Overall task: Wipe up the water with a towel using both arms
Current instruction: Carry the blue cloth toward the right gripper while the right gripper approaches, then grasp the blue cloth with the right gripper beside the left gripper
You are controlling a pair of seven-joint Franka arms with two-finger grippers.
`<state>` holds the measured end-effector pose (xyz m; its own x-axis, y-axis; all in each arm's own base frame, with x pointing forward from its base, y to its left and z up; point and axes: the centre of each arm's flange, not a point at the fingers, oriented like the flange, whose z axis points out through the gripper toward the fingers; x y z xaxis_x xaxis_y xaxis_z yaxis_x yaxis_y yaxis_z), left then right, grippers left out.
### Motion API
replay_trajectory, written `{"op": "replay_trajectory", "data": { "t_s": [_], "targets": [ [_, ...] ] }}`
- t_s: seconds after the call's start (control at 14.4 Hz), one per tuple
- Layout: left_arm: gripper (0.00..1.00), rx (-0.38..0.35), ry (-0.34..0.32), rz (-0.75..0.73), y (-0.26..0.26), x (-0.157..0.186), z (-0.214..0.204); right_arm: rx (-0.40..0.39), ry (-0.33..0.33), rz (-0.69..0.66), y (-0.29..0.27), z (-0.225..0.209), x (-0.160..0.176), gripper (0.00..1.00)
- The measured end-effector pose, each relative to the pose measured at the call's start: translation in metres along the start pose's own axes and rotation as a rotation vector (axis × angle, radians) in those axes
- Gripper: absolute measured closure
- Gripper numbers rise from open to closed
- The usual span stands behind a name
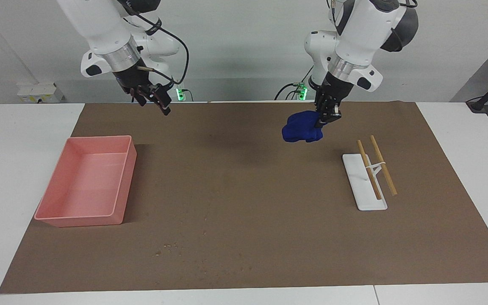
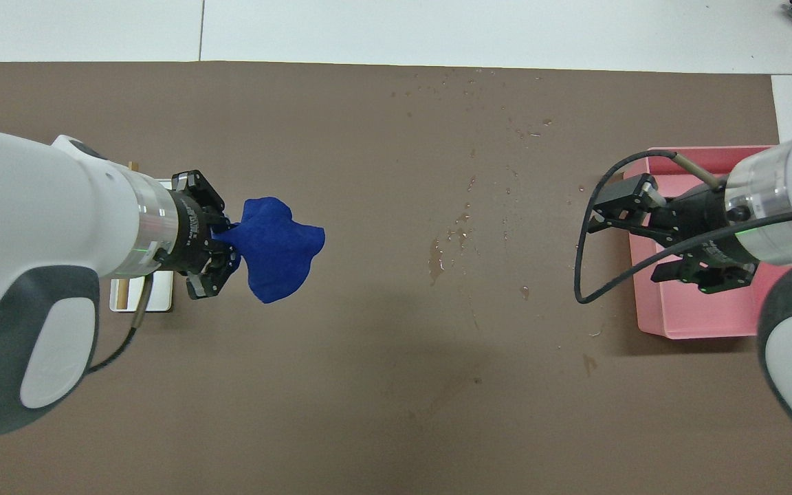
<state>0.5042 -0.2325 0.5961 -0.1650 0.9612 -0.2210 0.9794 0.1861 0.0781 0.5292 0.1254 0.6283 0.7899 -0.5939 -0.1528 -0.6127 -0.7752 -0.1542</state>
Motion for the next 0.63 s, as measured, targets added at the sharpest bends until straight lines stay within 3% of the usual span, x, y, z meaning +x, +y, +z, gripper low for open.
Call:
{"op": "replay_trajectory", "data": {
  "t_s": [0.14, 0.28, 0.49, 0.63],
  "targets": [
    [0.81, -0.031, -0.07, -0.205, -0.004, -0.02, -0.006, 0.052, -0.022, 0.118, -0.021, 0.003, -0.019, 0.02],
    [0.81, -0.051, -0.135, -0.312, -0.02, -0.055, -0.021, 0.117, -0.066, 0.26, -0.042, 0.005, -0.038, 0.03],
    [0.81, -0.065, -0.227, -0.373, -0.062, -0.114, -0.039, 0.211, -0.084, 0.423, -0.071, 0.008, -0.053, 0.05],
    [0.81, -0.073, -0.29, -0.32, -0.094, -0.151, -0.039, 0.263, -0.087, 0.49, -0.087, 0.013, -0.058, 0.08]
  ]
}}
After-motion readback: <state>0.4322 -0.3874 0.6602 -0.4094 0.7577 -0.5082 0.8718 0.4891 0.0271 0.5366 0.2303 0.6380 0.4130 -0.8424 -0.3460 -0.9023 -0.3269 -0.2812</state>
